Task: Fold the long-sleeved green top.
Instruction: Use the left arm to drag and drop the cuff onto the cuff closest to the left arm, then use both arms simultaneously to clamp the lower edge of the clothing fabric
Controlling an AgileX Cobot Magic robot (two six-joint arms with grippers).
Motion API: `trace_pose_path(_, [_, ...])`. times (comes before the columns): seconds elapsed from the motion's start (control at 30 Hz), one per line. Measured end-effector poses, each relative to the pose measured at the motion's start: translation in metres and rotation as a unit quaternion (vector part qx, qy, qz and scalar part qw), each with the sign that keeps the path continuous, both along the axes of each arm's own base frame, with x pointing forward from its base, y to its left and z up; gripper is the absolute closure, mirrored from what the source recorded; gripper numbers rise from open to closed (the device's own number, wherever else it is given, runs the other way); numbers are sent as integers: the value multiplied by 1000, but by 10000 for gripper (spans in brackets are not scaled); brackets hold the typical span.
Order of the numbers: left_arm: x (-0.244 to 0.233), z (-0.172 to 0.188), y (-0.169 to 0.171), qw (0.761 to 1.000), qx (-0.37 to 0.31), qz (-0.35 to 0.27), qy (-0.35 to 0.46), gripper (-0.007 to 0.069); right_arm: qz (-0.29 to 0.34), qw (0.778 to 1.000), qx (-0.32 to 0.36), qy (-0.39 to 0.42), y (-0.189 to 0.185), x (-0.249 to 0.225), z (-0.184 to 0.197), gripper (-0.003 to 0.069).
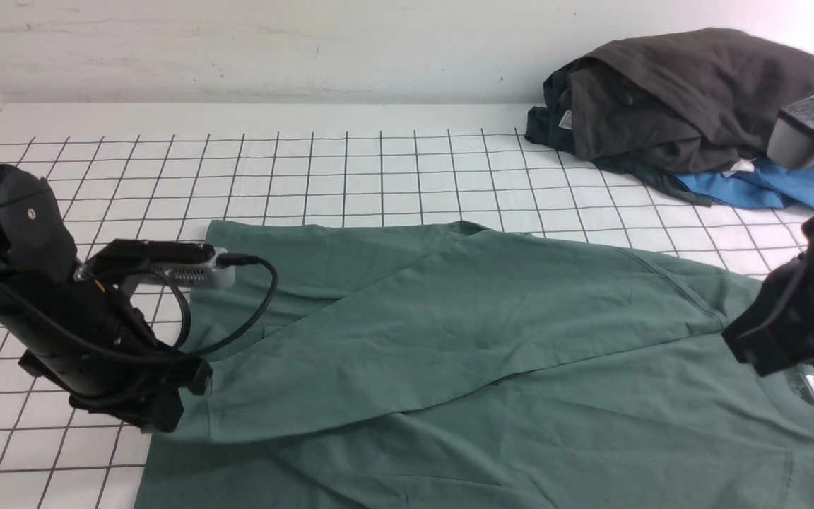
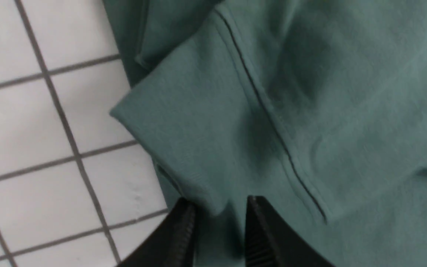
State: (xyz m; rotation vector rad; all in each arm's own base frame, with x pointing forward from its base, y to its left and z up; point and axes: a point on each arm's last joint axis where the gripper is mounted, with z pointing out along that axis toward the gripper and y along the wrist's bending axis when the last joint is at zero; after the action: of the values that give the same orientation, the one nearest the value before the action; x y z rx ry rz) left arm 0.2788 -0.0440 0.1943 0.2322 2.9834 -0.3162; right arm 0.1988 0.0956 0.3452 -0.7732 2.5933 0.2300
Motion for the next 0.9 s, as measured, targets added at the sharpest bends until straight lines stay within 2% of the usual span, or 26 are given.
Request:
trace_pose_path(0.03, [0, 0, 0, 1000, -1, 1, 1, 401, 2, 1000, -1, 1, 1, 0, -1, 674])
trace_pose_path(0.07, [-2, 0, -3, 1000, -11, -3, 1, 330, 21, 1000, -6, 10, 7, -5, -7, 674])
trace_pose_path(0.1, [-2, 2, -5, 1000, -18, -10, -4, 295, 39, 999, -10, 18, 13, -10, -12, 674])
trace_pose_path(0.13, [-3, 3, -7, 1000, -19, -12, -5, 288, 42, 999, -11, 20, 14, -11, -13, 674])
trace_pose_path(0.2, [-11, 16, -22, 998, -26, -56, -25, 228, 85, 995, -22, 41, 28, -24, -27, 674])
trace_pose_path(0.27, [-18, 24, -30, 996, -26, -80, -32, 215, 101, 993, -26, 50, 33, -29, -32, 674])
trace_pose_path(0.33, [-33, 35, -47, 990, -19, -135, -34, 205, 130, 989, -33, 65, 41, -40, -42, 674])
trace_pose_path(0.37, [-48, 41, -61, 983, -5, -183, -21, 201, 149, 985, -40, 75, 45, -47, -49, 674])
trace_pose_path(0.5, [-87, 41, -90, 947, 61, -313, 33, 201, 177, 978, -55, 93, 49, -58, -62, 670])
trace_pose_path(0.53, [-96, 38, -95, 935, 78, -342, 43, 201, 181, 977, -59, 97, 49, -60, -66, 663])
trace_pose_path(0.57, [-96, 38, -95, 935, 78, -342, 45, 201, 182, 977, -60, 98, 48, -60, -67, 662])
trace_pose_path(0.6, [-110, 32, -102, 916, 103, -385, 56, 201, 194, 973, -70, 106, 46, -62, -74, 643])
trace_pose_path(0.73, [-133, 14, -104, 889, 131, -430, 84, 202, 214, 966, -81, 124, 42, -68, -88, 567])
trace_pose_path(0.9, [-150, -20, -86, 874, 160, -449, 95, 202, 233, 958, -80, 150, 39, -77, -105, 339])
